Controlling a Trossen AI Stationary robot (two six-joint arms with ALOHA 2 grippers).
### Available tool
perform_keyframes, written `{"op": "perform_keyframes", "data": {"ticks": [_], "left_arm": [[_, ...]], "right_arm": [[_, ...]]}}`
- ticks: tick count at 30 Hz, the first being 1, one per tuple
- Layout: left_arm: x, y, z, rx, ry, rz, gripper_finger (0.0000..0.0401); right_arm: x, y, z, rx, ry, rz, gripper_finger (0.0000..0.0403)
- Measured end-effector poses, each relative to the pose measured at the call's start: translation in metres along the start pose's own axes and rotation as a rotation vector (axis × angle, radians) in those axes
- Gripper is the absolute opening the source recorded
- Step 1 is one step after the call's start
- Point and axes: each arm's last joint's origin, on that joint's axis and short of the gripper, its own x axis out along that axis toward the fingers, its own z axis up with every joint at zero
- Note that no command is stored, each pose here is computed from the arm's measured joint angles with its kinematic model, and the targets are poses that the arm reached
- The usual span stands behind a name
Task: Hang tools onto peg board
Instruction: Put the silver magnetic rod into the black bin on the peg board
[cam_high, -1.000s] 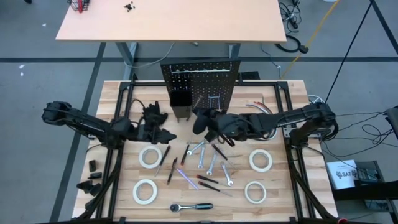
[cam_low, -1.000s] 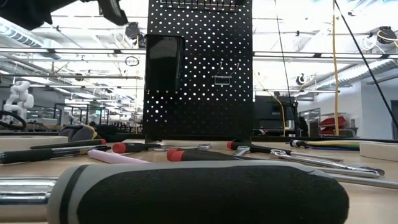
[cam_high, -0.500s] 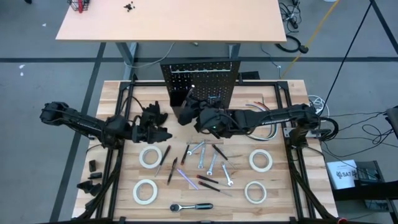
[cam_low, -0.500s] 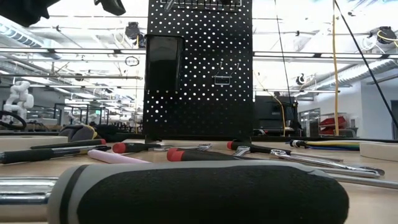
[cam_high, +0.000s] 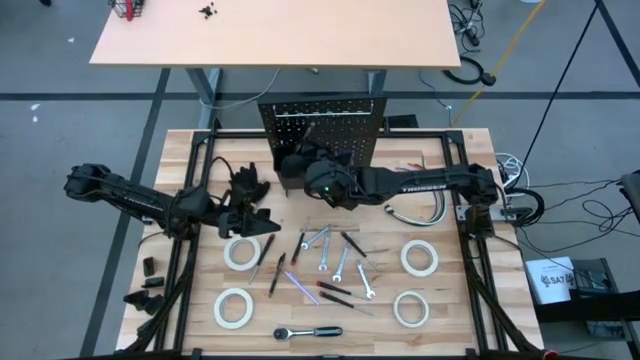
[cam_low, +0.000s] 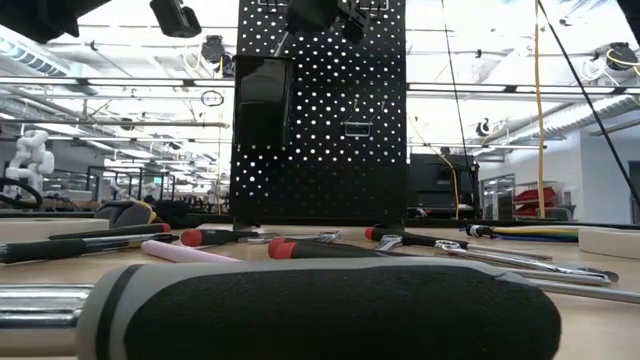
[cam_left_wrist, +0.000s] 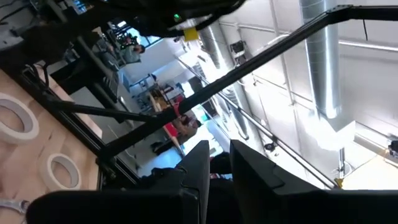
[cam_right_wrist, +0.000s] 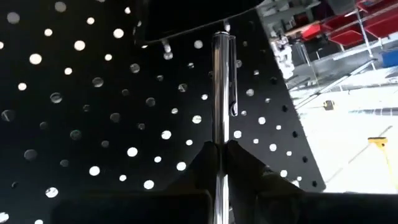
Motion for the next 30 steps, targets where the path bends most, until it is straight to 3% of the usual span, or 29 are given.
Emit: {"op": "perform_keyframes", "data": {"ticks": [7, 12, 30], "left_arm": [[0.0000, -0.0003, -0.0006, 0.001, 0.021, -0.011, 0.0066], [0.0000, -0.0002, -0.0005, 0.002, 0.023, -0.012, 0.0066], [0.0000, -0.0003, -0.0007, 0.015, 0.031, -0.015, 0.0066]], "right_arm": [[0.0021, 0.0022, -0.0006, -0.008, -0.008, 0.008, 0.0012], [0.0016, 0.0061, 0.0049, 0.004, -0.092, -0.005, 0.0028], [0.0006, 0.0056, 0.0081, 0.169, -0.172, -0.038, 0.0154]]}}
